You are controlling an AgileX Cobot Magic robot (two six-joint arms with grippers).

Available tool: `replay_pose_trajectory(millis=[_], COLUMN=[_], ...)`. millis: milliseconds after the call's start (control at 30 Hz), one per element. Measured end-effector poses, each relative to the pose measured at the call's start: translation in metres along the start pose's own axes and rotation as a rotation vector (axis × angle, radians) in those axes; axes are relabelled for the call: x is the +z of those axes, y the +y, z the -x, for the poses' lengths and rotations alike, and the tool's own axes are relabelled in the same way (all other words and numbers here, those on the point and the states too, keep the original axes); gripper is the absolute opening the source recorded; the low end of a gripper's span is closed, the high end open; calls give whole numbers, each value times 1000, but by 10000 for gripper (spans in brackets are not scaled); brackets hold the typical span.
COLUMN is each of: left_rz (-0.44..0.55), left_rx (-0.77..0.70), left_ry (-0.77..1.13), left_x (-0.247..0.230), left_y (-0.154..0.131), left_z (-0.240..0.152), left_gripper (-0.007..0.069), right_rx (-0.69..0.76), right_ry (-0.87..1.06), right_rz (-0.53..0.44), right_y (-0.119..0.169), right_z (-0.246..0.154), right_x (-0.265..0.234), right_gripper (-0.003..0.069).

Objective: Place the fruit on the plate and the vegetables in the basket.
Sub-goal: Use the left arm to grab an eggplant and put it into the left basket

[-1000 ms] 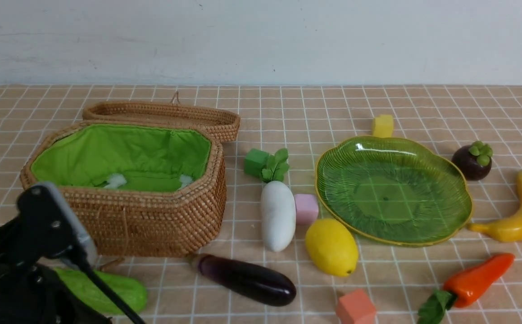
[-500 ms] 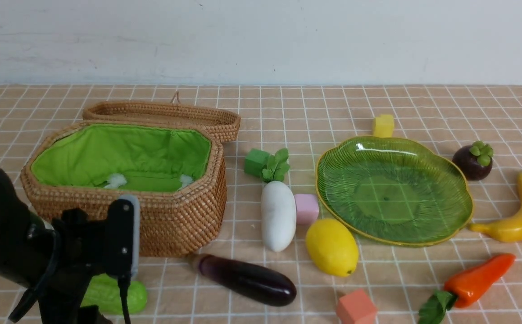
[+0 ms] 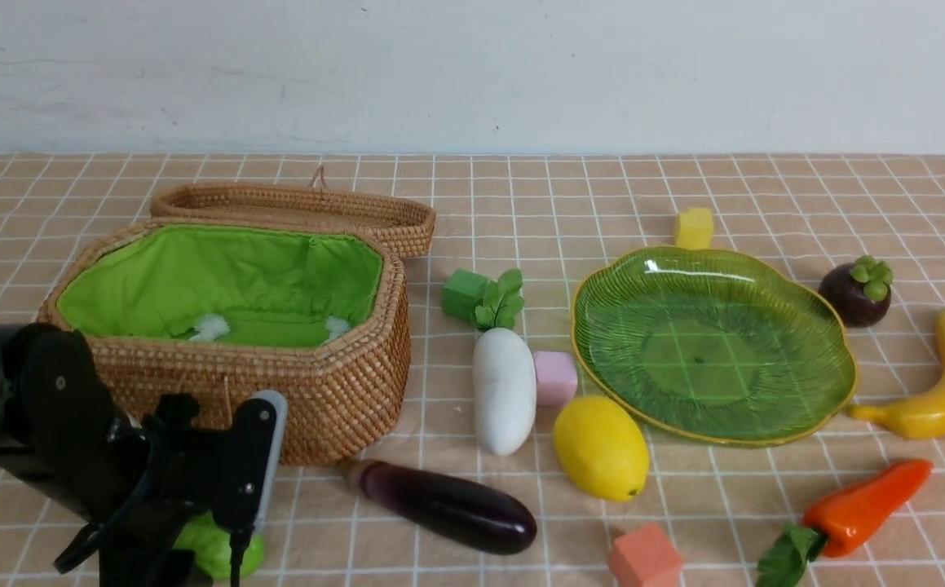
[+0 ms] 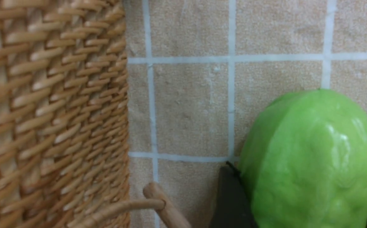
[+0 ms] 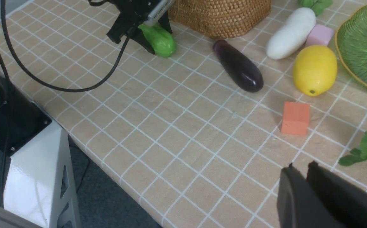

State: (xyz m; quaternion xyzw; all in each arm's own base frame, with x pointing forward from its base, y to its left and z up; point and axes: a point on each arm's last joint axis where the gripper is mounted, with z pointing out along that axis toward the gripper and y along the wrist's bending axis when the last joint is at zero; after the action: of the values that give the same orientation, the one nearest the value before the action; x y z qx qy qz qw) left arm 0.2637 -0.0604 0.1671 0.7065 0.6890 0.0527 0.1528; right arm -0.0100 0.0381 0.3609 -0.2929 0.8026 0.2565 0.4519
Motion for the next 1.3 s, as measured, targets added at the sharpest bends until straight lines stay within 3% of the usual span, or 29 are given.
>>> replay_pose_trajectory(millis=[267,400,567,667,767,800,833,900,1000,1133,1300], left_rz=[7,-16,91,237,417,438,513,547,542,486,482], left_rx=[-64,-82,-101,-129,-208,-213,-261,-301,-343,-355,-374], left_ry=[5,-14,-79,-137,-214,-223,-262,-287,-286,-195,-93], left_x=[-3,-28,-72,-101,-137,-142,-160,-168,-161,-114,-78], left_y=[0,-10,-17,-14,10,14,35,54,79,119,135], left_z=[0,3,8,13,21,22,27,31,34,32,23], left_gripper=[450,450,450,450,450,450,450,450,450,450,456], right_rx=[-2,-2,-2,-3,-3,-3,-1,4,13,28,32], right_ry=[-17,-22,-52,-70,-122,-129,-203,-294,-395,-452,-413], right_rz=[-8,-9,-18,-24,-40,-42,-59,-74,-90,-86,-67], right_y=[-1,-1,-2,-2,-4,-4,-5,-7,-8,-8,-7], right_z=[2,2,5,6,11,12,18,26,35,40,36], right_x=[0,0,0,0,-1,-1,-2,-4,-7,-9,-8], right_gripper=[89,89,89,89,89,89,89,89,89,90,90])
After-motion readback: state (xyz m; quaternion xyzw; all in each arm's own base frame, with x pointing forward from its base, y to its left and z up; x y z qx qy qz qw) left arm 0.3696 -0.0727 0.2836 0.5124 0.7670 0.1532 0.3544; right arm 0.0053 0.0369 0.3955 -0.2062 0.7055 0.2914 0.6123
